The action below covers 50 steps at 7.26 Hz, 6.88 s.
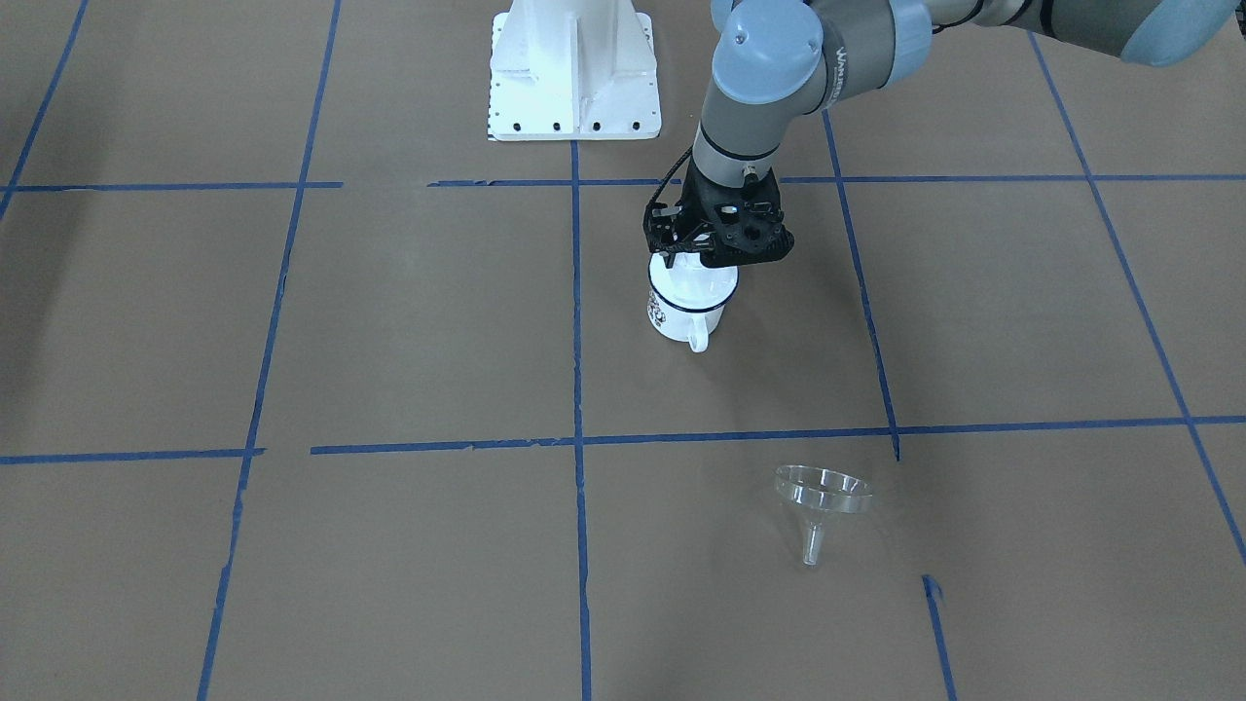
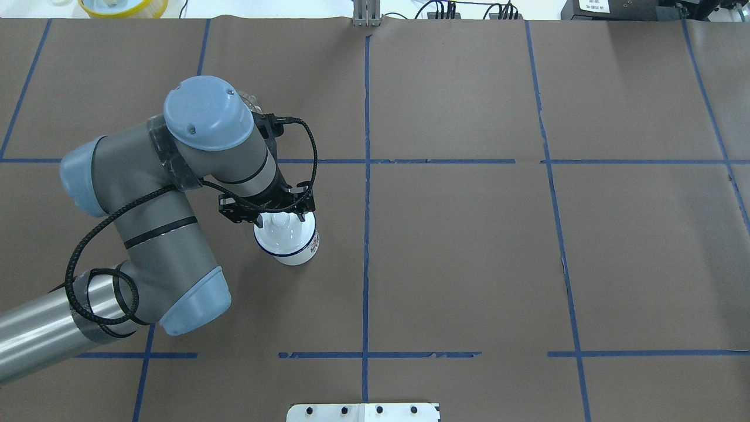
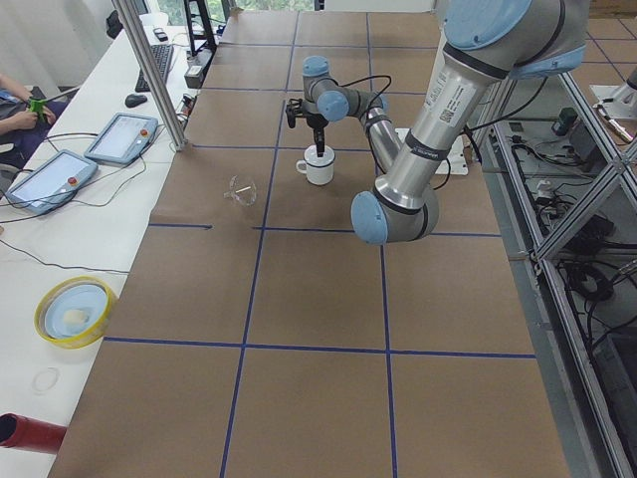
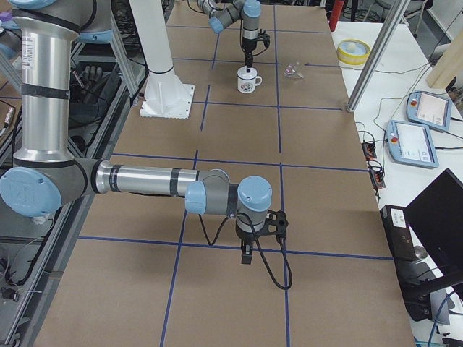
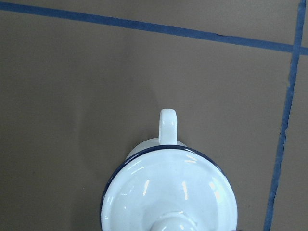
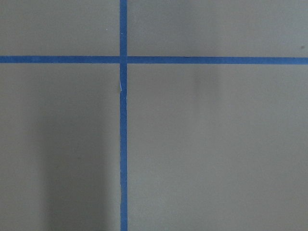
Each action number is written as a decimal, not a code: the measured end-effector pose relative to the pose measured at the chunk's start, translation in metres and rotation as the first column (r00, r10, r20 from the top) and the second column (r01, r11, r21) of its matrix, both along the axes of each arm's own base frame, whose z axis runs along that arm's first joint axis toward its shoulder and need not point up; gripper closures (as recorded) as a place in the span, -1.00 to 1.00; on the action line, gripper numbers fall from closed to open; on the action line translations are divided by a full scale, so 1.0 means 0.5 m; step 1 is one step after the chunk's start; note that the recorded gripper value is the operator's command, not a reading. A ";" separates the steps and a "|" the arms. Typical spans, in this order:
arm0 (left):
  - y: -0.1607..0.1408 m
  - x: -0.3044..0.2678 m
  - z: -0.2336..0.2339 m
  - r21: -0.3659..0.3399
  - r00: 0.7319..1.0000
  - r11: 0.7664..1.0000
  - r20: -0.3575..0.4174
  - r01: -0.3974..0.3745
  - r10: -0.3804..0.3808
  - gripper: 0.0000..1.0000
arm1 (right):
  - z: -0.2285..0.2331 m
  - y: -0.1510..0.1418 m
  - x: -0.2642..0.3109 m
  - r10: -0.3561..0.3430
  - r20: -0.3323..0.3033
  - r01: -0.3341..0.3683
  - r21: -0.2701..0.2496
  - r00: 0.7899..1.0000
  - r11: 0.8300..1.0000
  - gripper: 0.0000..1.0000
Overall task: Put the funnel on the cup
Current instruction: 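Close the left gripper on the lid's knob, then lift the lid off the mug and set it beside the mug, then open the left gripper and move it to the glass funnel, then grasp the glass funnel's rim with the left gripper and lift, then carry the funnel over the open mug with the left gripper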
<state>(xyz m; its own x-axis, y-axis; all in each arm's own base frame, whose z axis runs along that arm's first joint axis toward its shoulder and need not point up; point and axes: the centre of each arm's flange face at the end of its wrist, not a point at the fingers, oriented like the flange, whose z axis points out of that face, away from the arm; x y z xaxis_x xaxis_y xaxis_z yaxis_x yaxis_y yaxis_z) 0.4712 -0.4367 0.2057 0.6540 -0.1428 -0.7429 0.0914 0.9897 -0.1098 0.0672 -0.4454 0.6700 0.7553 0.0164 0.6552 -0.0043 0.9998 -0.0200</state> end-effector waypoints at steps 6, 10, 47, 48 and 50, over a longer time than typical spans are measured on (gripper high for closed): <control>0.021 -0.038 -0.037 0.005 1.000 1.000 -0.014 0.011 -0.011 1.00 | 0.000 0.000 0.000 0.000 0.000 0.000 0.000 1.000 1.000 -1.00; 0.004 -0.208 -0.056 0.065 0.998 0.996 0.003 0.066 -0.066 1.00 | 0.001 0.000 0.000 0.000 0.000 0.000 -0.001 1.000 1.000 -1.00; -0.144 -0.362 -0.066 -0.187 0.855 0.855 -0.108 0.484 -0.508 1.00 | 0.000 0.000 0.000 0.000 0.000 0.000 0.000 1.000 1.000 -1.00; -0.093 -0.292 -0.111 -0.167 0.882 0.874 -0.045 0.456 -0.469 1.00 | 0.000 0.000 0.000 0.000 0.000 0.000 0.000 1.000 1.000 -1.00; -0.013 -0.156 -0.180 -0.093 0.908 0.904 0.092 0.416 -0.409 1.00 | 0.000 0.000 0.000 0.000 0.000 0.000 0.000 1.000 1.000 -1.00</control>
